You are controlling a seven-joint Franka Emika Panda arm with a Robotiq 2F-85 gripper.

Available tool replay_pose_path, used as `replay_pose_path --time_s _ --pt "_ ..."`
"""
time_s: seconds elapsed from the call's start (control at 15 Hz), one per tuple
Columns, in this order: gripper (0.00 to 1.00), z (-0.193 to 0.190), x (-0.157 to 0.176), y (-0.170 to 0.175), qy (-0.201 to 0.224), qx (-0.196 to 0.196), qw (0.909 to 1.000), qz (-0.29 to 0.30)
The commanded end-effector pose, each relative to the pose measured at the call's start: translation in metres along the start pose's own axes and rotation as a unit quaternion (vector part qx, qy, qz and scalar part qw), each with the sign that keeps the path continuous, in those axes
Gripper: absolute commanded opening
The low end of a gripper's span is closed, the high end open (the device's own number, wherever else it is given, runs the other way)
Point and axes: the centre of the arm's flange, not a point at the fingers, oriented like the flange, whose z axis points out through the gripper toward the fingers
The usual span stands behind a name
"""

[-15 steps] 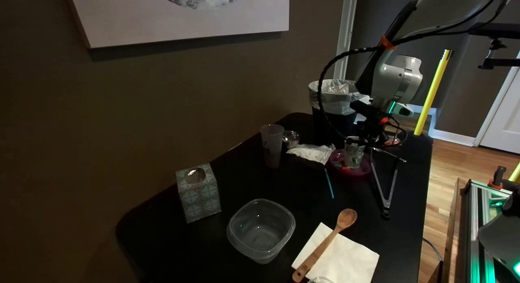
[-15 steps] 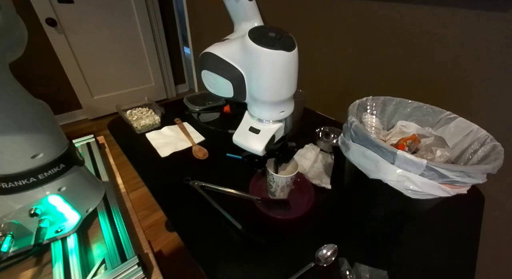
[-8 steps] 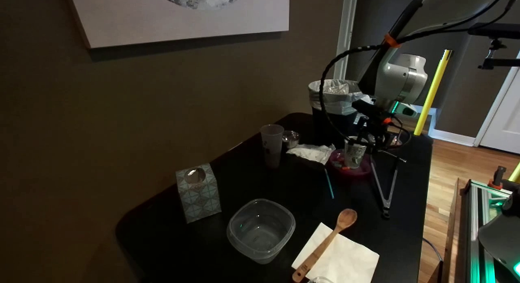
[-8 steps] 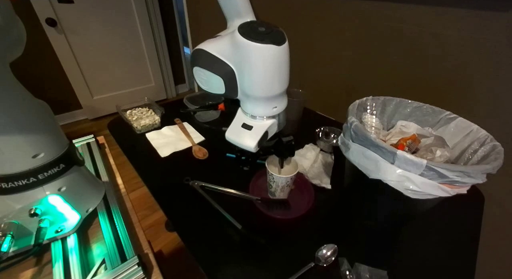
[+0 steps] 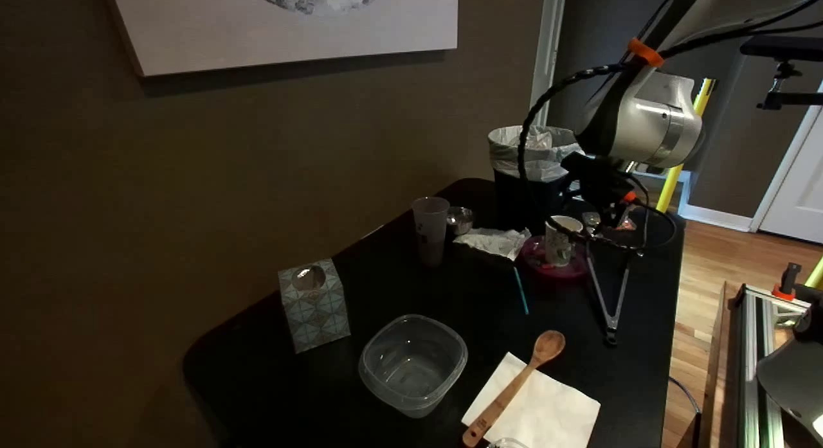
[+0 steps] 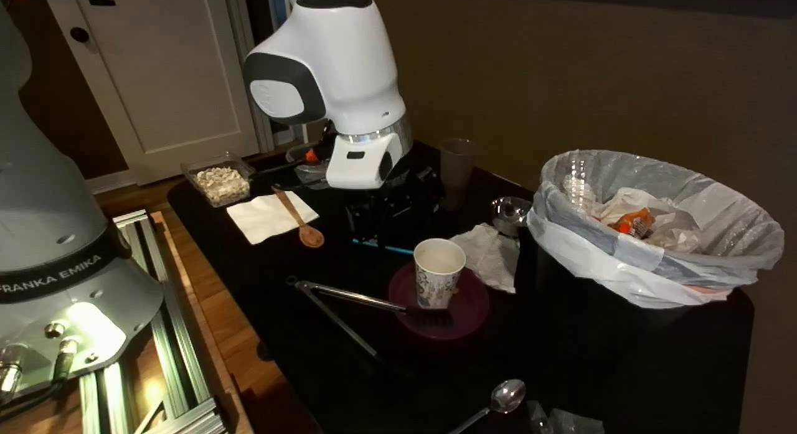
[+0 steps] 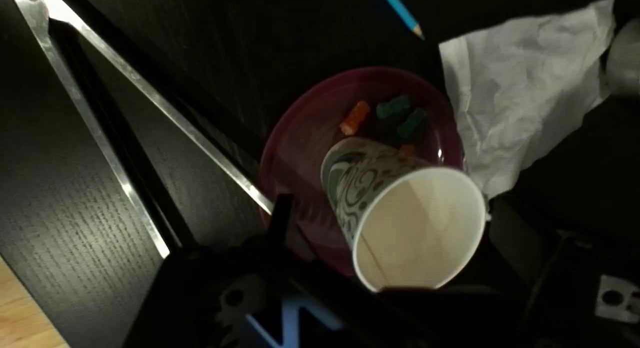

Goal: Put the cup on the plate

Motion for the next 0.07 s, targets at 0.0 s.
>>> replay_pose_path --time_s 0.0 --pt "1.0 0.0017 -0.0087 -0.0025 -0.002 0.0 0.9998 -0.019"
